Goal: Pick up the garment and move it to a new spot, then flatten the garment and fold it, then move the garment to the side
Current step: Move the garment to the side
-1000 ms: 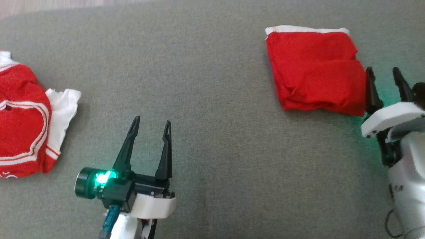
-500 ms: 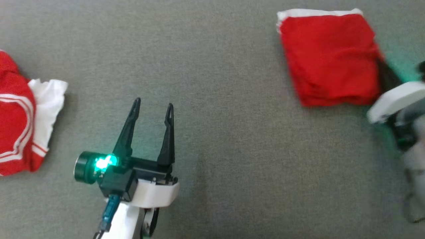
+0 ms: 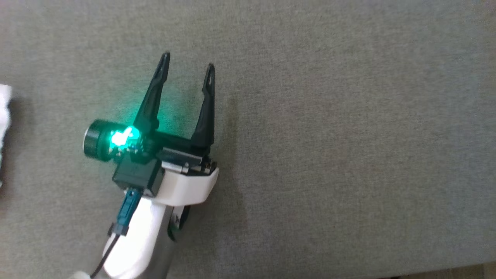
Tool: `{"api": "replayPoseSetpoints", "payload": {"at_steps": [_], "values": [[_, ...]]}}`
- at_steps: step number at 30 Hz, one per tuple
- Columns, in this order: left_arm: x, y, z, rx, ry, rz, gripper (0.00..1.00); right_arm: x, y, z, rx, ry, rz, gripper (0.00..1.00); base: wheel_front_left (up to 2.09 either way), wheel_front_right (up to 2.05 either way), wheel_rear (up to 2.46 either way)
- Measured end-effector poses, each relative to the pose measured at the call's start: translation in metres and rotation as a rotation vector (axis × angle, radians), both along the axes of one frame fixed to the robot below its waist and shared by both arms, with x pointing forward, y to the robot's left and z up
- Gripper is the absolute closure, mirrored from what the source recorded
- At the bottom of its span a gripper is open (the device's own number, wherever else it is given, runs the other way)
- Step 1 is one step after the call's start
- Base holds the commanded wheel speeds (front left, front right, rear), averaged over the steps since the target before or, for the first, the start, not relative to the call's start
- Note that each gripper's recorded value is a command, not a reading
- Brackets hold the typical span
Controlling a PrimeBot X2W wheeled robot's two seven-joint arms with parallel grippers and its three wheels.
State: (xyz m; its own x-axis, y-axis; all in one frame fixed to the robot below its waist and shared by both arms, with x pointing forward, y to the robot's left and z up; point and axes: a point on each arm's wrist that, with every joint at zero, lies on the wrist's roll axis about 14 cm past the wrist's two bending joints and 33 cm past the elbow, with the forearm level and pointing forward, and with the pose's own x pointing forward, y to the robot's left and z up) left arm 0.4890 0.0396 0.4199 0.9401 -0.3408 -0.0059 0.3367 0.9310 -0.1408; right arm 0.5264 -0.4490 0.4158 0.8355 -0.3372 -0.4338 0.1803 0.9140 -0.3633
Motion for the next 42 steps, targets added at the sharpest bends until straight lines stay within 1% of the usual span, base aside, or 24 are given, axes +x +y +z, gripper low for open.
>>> {"api": "replayPoseSetpoints", "payload": {"at_steps": [5, 7, 8, 9, 13, 15, 16, 17, 20, 24, 27, 31, 34, 36, 38, 39, 42], "values": [[0.012, -0.006, -0.016, -0.011, 0.013, -0.014, 0.0, -0.004, -0.03, -0.009, -0.035, 0.008, -0.097, 1.0, 0.0, 0.0, 0.0], [0.015, -0.007, -0.016, -0.014, 0.01, -0.015, 0.0, -0.006, -0.036, -0.01, -0.052, 0.012, -0.112, 1.0, 0.0, 0.0, 0.0], [0.015, -0.007, -0.016, -0.014, 0.006, -0.015, 0.0, -0.006, -0.037, -0.009, -0.059, 0.008, -0.116, 0.64, 0.0, 0.0, 0.0], [0.015, -0.007, -0.015, -0.014, 0.004, -0.016, 0.0, -0.006, -0.037, -0.008, -0.068, 0.001, -0.118, 0.0, 0.0, 0.0, 0.0], [0.014, -0.005, -0.007, -0.006, -0.009, -0.018, 0.0, -0.003, -0.033, 0.006, -0.115, -0.044, -0.101, 0.0, 0.0, 0.0, 0.0], [0.012, -0.002, -0.001, 0.003, -0.018, -0.01, 0.0, 0.004, -0.018, 0.011, -0.098, -0.09, -0.082, 0.0, 0.0, 0.0, 0.0], [0.011, 0.0, 0.003, 0.007, -0.022, -0.003, 0.0, 0.008, -0.006, 0.012, -0.075, -0.116, -0.067, 0.0, 0.0, 0.0, 0.0], [0.006, 0.005, 0.01, 0.004, -0.024, 0.016, 0.0, 0.013, 0.023, 0.012, -0.013, -0.162, -0.03, 0.0, 0.0, 0.0, 0.0], [-0.007, 0.017, 0.016, 0.004, -0.004, 0.062, 0.0, 0.008, 0.075, 0.007, 0.09, -0.215, 0.049, 0.0, 0.0, 0.0, 0.0], [-0.03, 0.038, 0.025, -0.024, 0.032, 0.137, 0.0, -0.015, 0.149, 0.004, 0.221, -0.256, 0.175, 0.0, 0.0, 0.0, 0.0], [-0.045, 0.051, 0.038, -0.036, 0.027, 0.176, 0.0, -0.041, 0.202, 0.002, 0.323, -0.277, 0.267, 0.0, 0.0, 0.0, 0.0], [-0.064, 0.066, 0.058, -0.038, -0.005, 0.222, 0.0, -0.079, 0.257, 0.0, 0.427, -0.287, 0.348, 0.0, 0.0, 0.0, 0.0], [-0.082, 0.076, 0.069, -0.033, -0.025, 0.251, 0.0, -0.098, 0.286, 0.008, 0.472, -0.305, 0.385, 0.0, 0.0, 0.0, 0.0], [-0.095, 0.08, 0.073, -0.029, -0.031, 0.263, 0.0, -0.104, 0.298, 0.03, 0.493, -0.373, 0.401, 0.0, 0.0, 0.0, 0.0], [-0.108, 0.084, 0.076, -0.021, -0.039, 0.274, 0.0, -0.114, 0.307, 0.044, 0.471, -0.406, 0.442, 0.0, 0.0, 0.0, 0.0], [-0.115, 0.087, 0.077, -0.017, -0.043, 0.281, 0.0, -0.121, 0.309, 0.045, 0.462, -0.407, 0.451, 0.0, 0.0, 0.0, 0.0], [-0.137, 0.096, 0.075, -0.009, -0.039, 0.309, 0.0, -0.148, 0.313, 0.04, 0.483, -0.397, 0.437, 0.0, 0.0, 0.0, 0.0]]}}
